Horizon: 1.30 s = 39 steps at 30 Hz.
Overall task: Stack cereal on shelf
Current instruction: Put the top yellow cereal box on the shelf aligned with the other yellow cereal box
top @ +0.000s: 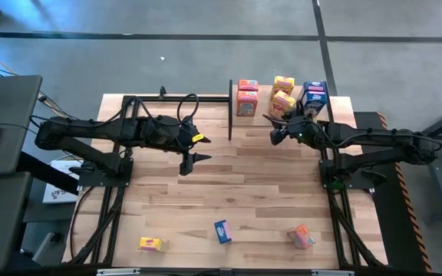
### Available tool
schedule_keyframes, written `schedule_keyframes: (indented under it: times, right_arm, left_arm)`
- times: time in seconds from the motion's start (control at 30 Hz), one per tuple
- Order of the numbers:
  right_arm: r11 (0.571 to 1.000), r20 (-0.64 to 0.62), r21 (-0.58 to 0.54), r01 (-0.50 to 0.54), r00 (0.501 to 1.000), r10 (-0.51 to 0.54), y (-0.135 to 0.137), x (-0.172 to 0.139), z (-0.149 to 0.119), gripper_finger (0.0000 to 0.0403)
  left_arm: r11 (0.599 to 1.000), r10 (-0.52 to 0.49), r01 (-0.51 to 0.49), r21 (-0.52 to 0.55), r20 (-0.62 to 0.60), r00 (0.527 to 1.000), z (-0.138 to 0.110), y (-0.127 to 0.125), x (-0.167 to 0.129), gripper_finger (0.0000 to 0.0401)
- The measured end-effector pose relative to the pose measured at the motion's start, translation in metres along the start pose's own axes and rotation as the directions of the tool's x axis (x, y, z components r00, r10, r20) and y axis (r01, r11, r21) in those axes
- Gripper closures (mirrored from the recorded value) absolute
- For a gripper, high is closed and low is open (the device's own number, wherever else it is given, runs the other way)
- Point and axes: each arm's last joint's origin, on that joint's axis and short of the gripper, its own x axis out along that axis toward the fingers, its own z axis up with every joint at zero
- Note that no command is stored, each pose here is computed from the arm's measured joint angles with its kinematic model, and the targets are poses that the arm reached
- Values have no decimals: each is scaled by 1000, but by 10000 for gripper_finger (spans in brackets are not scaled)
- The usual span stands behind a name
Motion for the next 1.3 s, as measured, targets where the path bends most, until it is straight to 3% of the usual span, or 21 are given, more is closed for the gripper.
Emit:
schedule_keyframes:
  times: [0.8, 1.07, 1.3]
  right_arm:
    - [999, -1, 22, 32, 999, -32, -7, 5, 4, 177]
    - [998, -16, 62, -25, 1000, 26, 0, 0, 0, 177]
    - [985, -2, 81, -155, 988, 156, 20, -19, 6, 177]
  left_arm:
    - [1000, 0, 0, 0, 0, 1000, 0, 0, 0, 155]
    - [1000, 0, 0, 0, 0, 1000, 0, 0, 0, 155]
    - [1000, 0, 0, 0, 0, 1000, 0, 0, 0, 155]
